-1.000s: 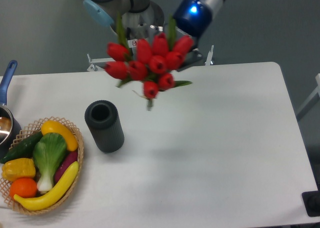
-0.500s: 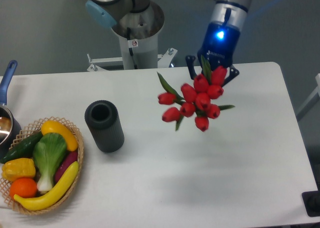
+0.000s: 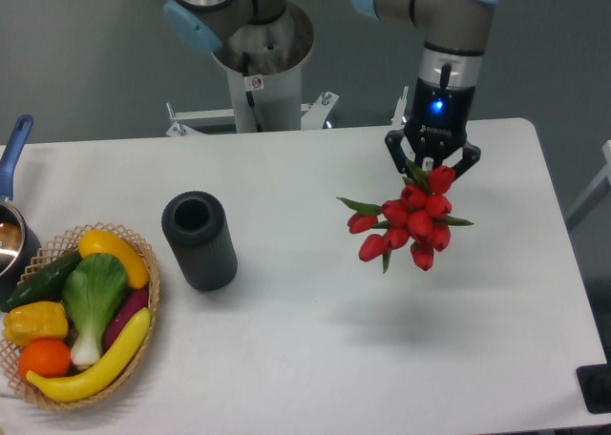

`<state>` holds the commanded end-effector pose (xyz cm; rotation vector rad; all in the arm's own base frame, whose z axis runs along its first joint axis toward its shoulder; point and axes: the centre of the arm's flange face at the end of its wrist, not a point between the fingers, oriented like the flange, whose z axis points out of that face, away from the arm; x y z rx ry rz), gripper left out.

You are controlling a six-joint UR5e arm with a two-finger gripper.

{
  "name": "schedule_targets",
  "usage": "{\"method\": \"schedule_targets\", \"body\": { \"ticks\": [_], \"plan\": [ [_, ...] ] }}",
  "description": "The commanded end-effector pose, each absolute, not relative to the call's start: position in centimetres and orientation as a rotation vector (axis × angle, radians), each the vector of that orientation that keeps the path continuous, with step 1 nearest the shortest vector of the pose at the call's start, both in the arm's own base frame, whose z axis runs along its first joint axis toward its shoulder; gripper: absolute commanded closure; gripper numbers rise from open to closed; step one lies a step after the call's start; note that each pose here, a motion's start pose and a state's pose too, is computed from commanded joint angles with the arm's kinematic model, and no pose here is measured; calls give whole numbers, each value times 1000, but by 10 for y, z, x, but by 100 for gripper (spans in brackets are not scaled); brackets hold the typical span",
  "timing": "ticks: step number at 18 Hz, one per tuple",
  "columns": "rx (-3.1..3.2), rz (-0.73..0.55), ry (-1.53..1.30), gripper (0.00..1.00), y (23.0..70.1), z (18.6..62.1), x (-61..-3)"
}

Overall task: Pick up the flowers from the vase
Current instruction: 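Carry the held tulips away from the vase over the open table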

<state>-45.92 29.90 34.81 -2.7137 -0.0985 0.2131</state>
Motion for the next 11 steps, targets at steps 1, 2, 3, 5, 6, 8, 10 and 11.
{"method": "schedule_targets", "body": {
  "ticks": [1,2,3,5,6,8,10,11],
  "plan": [
    [-2738,208,-90,99,300,340,-463],
    [-2763,210,-70,98,301,336,-465],
    [-2796,210,-46,98,304,332,-464],
    [-2847,208,-17,97,310,329,-462],
    [-2860,202,-5,97,314,327,-460],
    [-2889,207,29,96,317,322,-459],
    [-2936,226,126,96,323,317,-457],
    [-2964,232,146,96,325,314,-455]
  ]
}}
